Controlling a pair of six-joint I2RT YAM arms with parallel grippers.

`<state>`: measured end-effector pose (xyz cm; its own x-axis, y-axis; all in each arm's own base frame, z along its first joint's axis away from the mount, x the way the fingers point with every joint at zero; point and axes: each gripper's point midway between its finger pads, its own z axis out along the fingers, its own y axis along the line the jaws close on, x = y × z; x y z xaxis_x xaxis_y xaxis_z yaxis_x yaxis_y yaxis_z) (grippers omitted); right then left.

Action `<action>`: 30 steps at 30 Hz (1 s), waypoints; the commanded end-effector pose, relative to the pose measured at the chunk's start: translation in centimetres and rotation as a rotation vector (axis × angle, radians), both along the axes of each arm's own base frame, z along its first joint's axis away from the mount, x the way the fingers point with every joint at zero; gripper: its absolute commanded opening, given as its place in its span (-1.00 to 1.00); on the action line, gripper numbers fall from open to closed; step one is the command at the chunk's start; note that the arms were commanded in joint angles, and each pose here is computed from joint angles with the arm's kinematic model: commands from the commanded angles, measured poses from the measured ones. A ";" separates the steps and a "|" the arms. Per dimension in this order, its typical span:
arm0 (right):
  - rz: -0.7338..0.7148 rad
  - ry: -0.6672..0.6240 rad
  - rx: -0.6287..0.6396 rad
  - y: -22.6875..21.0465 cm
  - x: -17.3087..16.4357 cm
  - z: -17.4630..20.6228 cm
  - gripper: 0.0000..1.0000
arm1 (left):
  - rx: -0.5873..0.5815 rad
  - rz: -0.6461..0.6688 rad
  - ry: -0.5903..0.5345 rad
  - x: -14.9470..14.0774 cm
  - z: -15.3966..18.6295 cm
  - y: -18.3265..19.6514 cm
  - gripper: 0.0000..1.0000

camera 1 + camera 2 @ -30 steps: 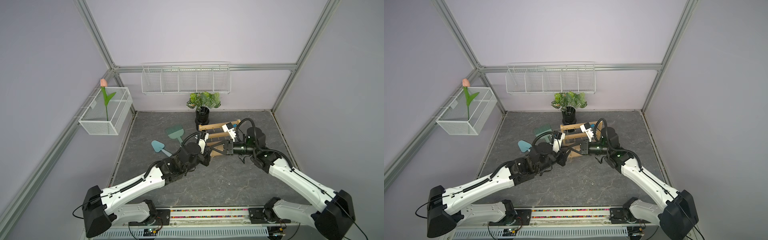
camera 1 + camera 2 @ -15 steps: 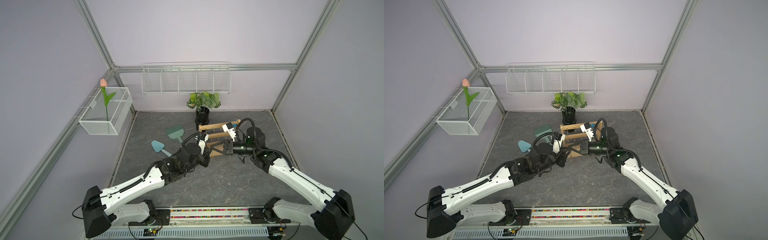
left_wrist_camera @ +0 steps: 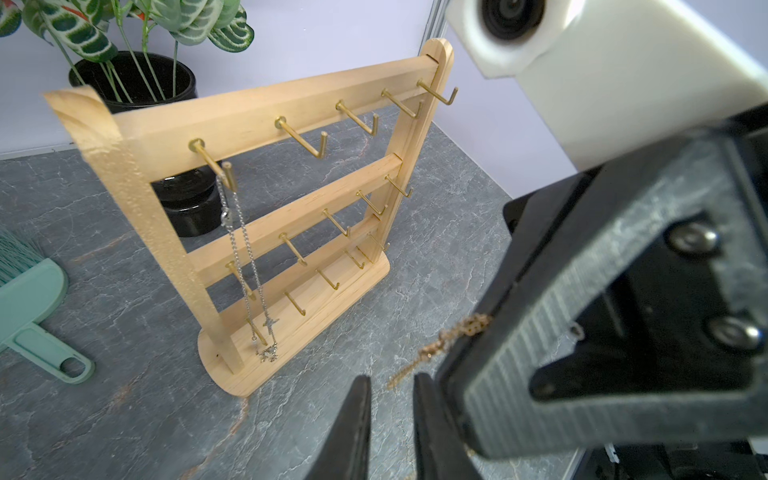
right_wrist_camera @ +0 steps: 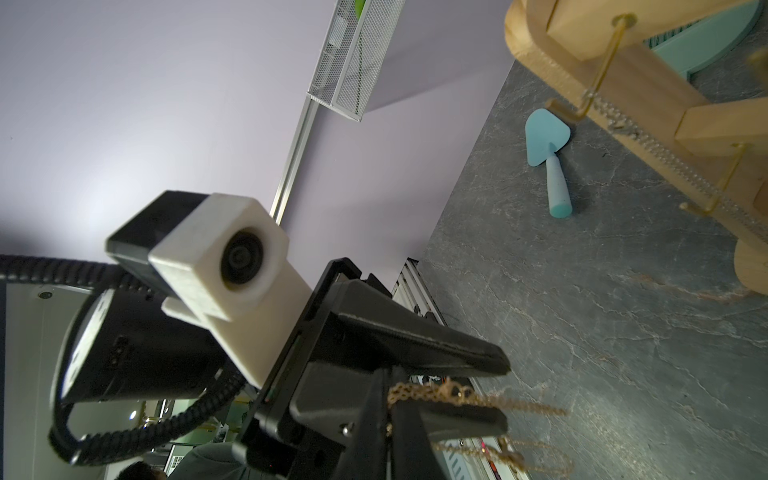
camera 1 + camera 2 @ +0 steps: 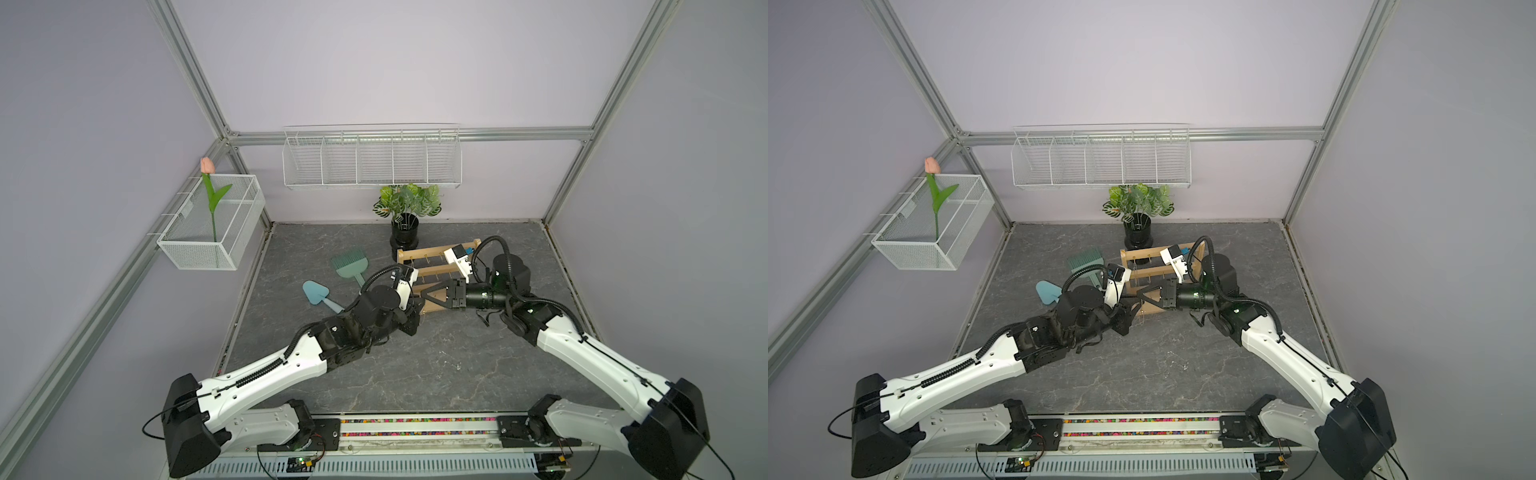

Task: Hang the necklace on the jewelry display stand
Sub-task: Pick up the necklace from the center of the board.

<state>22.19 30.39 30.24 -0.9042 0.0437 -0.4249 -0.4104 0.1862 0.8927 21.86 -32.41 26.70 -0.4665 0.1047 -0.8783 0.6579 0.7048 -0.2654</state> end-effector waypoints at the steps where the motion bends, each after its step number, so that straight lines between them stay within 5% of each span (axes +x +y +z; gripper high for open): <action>1: 0.008 -0.009 0.020 0.1 -0.3 0.6 -0.86 | -0.012 -0.015 -0.022 0.2 0.6 -0.6 -0.56; 30: 0.016 0.025 0.002 0.4 -0.6 -1.0 -0.86 | -0.005 0.040 -0.050 0.8 0.6 0.3 -0.79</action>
<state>21.75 30.66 29.73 -0.9114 0.0340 -0.4101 -0.3979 0.1810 0.8994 22.49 -32.36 26.84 -0.4493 0.0932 -0.8885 0.6438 0.7233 -0.2497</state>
